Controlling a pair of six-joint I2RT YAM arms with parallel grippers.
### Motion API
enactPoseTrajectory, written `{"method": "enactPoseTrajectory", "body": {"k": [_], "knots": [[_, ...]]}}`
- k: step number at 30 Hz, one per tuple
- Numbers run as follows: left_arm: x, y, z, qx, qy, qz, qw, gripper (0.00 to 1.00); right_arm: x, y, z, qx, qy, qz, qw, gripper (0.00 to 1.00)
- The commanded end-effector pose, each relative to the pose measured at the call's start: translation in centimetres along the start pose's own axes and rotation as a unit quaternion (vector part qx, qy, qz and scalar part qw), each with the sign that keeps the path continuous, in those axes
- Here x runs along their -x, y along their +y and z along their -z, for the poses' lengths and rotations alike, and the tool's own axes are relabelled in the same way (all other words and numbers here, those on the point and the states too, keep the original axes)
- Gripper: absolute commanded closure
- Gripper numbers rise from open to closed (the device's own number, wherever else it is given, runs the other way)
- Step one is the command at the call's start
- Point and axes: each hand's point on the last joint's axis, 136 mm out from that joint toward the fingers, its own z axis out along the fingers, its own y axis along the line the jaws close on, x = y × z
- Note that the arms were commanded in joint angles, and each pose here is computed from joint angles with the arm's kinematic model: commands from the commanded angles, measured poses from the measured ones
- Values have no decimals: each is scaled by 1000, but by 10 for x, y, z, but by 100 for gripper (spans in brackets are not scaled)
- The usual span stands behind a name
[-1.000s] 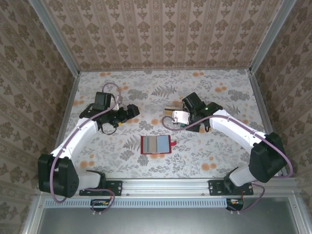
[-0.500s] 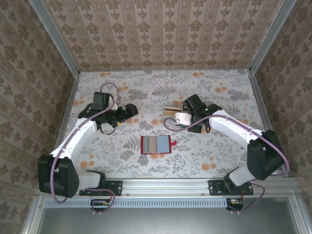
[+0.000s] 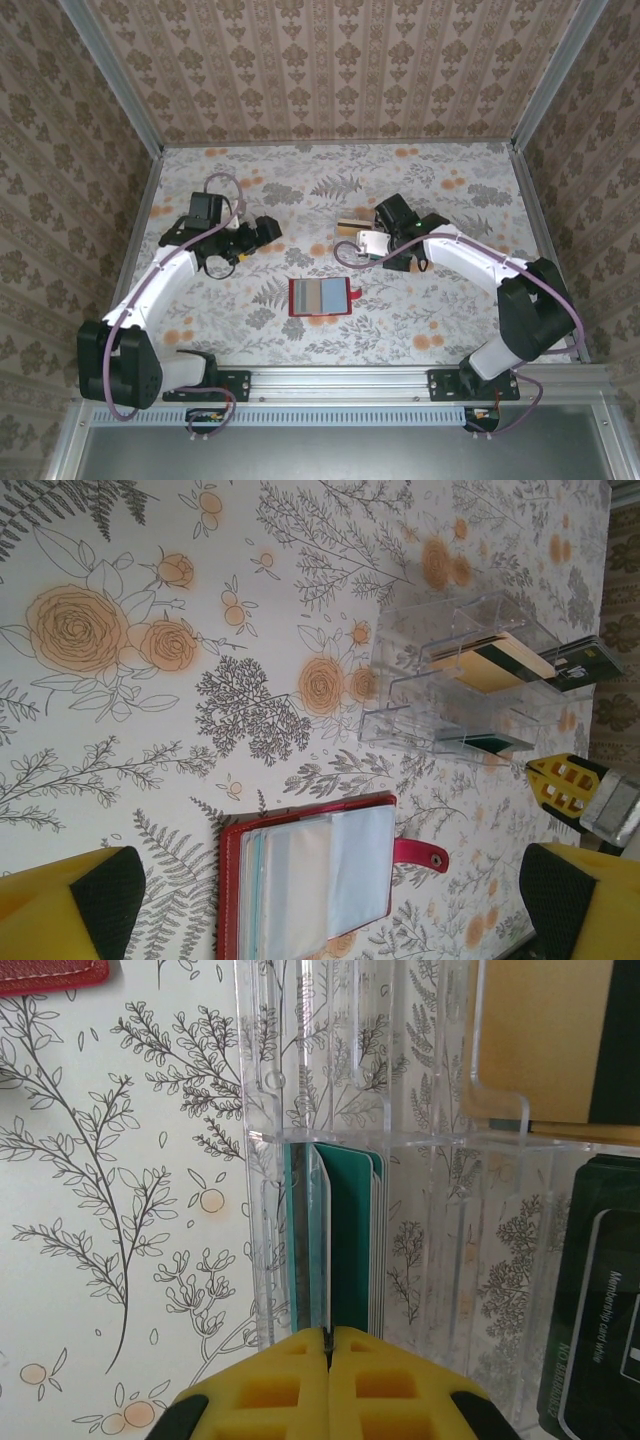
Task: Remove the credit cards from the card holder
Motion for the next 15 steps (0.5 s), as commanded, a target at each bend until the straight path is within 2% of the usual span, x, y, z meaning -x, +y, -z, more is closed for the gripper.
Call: {"method": "enactPoseTrajectory", "body": {"k": [1,11,13,15], "knots": [[-4,0,4,-9,-1,-9,1000,0,-2,-1,-6,3,6,3,1000,100],[-5,3,5,-9,-2,-5,1000,0,-2,4,-19,16,10,-14,1000,99],[-5,3,6,-9,-2,-5,1000,0,-2,3,-19,15,12,-20,1000,93],[-5,3,5,-9,-2,-5,1000,0,-3,1,-19,10,14,-25,1000,82]]}}
